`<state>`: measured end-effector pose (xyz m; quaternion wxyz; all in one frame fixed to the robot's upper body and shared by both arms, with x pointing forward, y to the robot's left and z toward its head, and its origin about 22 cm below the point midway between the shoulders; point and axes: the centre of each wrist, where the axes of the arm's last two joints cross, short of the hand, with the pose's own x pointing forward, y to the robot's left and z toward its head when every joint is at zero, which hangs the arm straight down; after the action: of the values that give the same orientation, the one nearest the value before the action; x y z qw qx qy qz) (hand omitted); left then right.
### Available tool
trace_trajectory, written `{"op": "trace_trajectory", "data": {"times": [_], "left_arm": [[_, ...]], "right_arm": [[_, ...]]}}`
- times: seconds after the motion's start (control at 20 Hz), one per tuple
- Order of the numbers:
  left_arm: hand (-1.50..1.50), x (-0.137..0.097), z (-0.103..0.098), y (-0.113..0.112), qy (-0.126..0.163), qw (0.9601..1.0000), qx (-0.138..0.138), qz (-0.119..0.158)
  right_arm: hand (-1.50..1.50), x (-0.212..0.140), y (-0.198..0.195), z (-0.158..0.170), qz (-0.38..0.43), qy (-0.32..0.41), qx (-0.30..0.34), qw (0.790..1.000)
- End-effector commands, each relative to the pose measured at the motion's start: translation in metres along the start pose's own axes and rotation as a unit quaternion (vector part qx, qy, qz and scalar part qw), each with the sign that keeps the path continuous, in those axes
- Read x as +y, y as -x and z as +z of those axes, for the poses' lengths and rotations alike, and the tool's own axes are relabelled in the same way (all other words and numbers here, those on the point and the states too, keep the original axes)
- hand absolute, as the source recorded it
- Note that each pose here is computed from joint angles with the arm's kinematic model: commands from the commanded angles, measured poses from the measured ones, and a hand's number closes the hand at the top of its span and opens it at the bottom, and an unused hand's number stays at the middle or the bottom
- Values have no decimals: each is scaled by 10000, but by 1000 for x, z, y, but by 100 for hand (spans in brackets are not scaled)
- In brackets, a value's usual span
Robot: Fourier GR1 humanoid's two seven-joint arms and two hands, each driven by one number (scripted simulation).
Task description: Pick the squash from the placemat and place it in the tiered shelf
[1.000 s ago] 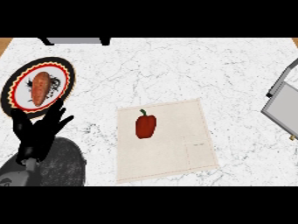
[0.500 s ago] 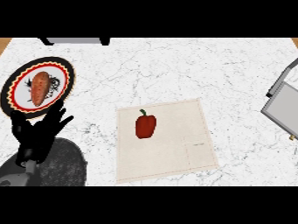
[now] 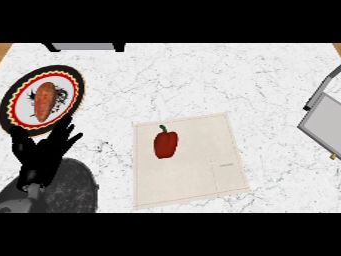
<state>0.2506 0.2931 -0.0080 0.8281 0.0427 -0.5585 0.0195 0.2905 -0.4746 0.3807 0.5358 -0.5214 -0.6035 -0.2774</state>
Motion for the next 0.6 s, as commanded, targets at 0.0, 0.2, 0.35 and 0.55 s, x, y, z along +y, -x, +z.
{"op": "trace_trajectory", "data": {"times": [0.0, 0.2, 0.35, 0.55], "left_arm": [[0, 3, -5, 20, -116, 9995, 297, -39], [0, -8, 9, 16, 34, 9992, 388, 41], [0, 7, -5, 17, -161, 9991, 379, 51], [0, 1, -1, 22, -234, 9989, 391, 116]], "right_arm": [[-150, -34, -1, -8, 32, 770, -15, 9970], [-150, -77, -13, -14, -158, 1351, 197, 9905], [-150, -116, 4, -20, -505, 1649, 346, 9844], [-150, -155, 30, -19, -720, 1576, 442, 9839]]}}
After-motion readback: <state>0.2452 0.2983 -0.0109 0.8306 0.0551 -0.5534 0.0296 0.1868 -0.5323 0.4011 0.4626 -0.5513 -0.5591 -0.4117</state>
